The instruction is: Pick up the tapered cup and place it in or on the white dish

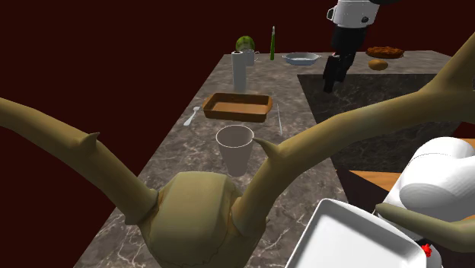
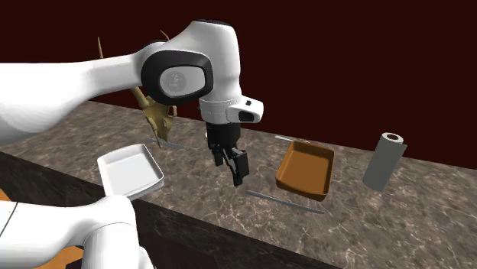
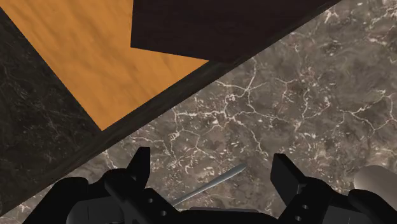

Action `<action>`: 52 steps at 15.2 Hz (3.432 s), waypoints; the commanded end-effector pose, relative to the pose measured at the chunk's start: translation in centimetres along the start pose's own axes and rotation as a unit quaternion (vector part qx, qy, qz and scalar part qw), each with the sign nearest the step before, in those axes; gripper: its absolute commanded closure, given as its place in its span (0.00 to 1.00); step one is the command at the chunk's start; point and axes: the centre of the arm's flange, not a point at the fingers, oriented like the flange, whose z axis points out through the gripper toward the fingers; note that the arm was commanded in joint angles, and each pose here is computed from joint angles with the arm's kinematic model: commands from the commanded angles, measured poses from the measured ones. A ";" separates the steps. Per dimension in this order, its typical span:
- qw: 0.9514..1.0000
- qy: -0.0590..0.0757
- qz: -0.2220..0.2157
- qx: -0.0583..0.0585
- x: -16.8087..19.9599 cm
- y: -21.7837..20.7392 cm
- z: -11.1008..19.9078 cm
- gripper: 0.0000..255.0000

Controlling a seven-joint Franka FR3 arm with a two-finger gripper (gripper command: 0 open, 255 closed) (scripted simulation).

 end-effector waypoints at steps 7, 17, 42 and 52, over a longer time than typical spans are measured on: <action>1.000 -0.003 -0.017 0.024 4.0 -5.9 1.9 0.00; 0.997 -0.008 -0.046 0.065 10.3 -16.1 4.4 0.00; 0.994 -0.011 -0.064 0.090 13.7 -23.3 9.4 1.00; 0.994 -0.010 -0.064 0.090 13.7 -23.2 7.9 1.00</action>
